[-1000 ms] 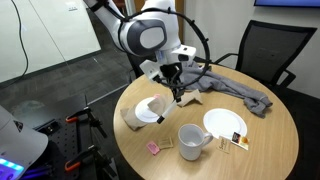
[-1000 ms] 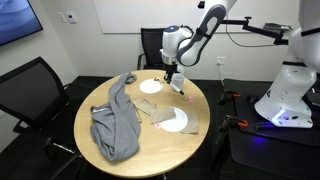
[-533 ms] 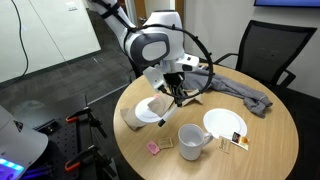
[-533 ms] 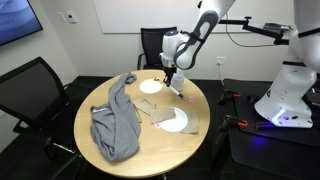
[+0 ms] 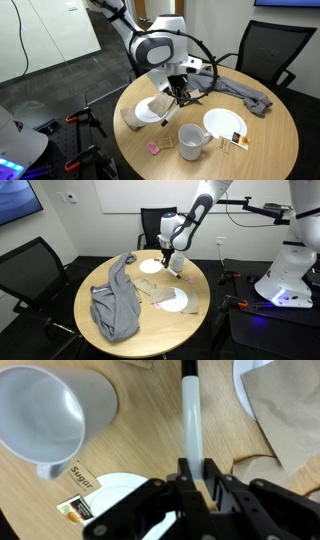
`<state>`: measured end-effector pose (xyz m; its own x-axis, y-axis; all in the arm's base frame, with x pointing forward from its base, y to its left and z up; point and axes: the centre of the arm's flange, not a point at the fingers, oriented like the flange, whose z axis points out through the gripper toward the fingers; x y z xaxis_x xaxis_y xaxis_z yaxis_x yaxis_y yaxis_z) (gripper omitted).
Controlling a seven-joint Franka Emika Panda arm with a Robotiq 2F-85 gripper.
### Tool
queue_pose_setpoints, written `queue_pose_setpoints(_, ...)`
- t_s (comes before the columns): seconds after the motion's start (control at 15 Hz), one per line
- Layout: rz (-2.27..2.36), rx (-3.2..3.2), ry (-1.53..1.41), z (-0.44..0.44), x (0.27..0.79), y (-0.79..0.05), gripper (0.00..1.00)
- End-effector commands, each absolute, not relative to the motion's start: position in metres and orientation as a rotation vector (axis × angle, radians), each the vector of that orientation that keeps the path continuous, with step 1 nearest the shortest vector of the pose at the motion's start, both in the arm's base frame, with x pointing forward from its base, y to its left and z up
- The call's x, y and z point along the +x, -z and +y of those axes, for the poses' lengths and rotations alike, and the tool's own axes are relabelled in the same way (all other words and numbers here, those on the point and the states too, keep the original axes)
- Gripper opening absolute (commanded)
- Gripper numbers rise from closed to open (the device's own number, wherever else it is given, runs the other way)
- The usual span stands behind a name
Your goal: Take the marker out of the cup and put it on the table
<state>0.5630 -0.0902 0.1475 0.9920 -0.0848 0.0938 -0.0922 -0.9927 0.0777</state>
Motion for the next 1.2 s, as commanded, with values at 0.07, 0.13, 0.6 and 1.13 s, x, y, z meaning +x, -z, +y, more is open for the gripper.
queue_pose_setpoints(0.07, -0.106, 3.065, -0.144, -0.093, 0.572, -0.146, 0.58)
queue_pose_setpoints(0.13, -0.105, 3.064, -0.148, -0.093, 0.573, -0.147, 0.67)
queue_pose_setpoints(0.6, -0.109, 3.015, -0.187, -0.082, 0.563, -0.194, 1.0)
queue_pose_setpoints(1.13, -0.097, 2.998, -0.256, -0.062, 0.53, -0.278, 1.0)
